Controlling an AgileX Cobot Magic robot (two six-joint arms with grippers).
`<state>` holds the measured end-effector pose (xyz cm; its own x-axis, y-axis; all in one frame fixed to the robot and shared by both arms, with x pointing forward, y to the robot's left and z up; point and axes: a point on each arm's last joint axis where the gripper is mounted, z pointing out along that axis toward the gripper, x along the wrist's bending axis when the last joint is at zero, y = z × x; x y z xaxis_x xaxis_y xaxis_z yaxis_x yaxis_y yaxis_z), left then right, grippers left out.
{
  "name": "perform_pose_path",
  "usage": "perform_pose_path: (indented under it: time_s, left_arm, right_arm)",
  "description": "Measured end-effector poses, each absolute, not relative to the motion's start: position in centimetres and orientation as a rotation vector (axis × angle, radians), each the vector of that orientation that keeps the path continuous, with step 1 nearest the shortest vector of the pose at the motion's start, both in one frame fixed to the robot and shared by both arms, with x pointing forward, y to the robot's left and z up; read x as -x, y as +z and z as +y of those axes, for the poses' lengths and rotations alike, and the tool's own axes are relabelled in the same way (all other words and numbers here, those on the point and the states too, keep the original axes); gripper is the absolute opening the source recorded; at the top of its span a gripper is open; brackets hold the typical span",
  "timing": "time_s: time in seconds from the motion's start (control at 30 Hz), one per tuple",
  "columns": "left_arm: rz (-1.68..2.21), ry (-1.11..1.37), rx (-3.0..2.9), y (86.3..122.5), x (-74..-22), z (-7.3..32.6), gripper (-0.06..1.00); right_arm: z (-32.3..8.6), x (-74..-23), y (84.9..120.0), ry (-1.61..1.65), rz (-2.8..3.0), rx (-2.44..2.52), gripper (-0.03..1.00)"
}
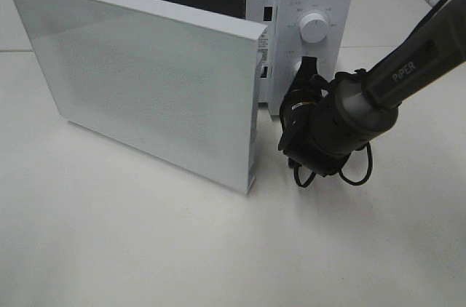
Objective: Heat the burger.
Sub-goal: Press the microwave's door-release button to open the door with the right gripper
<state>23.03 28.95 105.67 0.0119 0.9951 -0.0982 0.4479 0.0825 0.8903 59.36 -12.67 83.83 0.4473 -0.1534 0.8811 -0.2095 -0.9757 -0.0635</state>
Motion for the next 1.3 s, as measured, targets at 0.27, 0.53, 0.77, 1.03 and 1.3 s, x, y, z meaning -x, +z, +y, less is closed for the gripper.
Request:
perform_pose_path:
  time_s: [0.27,0.53,0.77,1.03,1.3]
  left_arm:
    - [1.555,0.858,-1.481,105.7,-23.0,29.0,0.97]
    - [1.555,0.858,-1.481,105.7,-23.0,29.0,0.97]
    - [1.555,0.858,-1.481,105.7,-23.0,29.0,0.97]
    - [1.555,0.858,-1.481,105.7,-23.0,29.0,0.97]
    - [1.555,0.858,-1.481,105.7,-23.0,29.0,0.97]
  right_arm:
    - [-12.5,-59.4,83.8,1.587,-0.332,-2.633,0.01]
    - [-12.6,-59.4,84.0,1.560,-0.309,-2.660,0.01]
    - [-13.1,-59.1,84.4,1.550,-0.201,-2.683,0.01]
    - [-13.5,-58.2,85.4,1.533,-0.011,-2.693,0.01]
    - [-13.2,-57.3,86.8,1.475,0.211,-2.727,0.01]
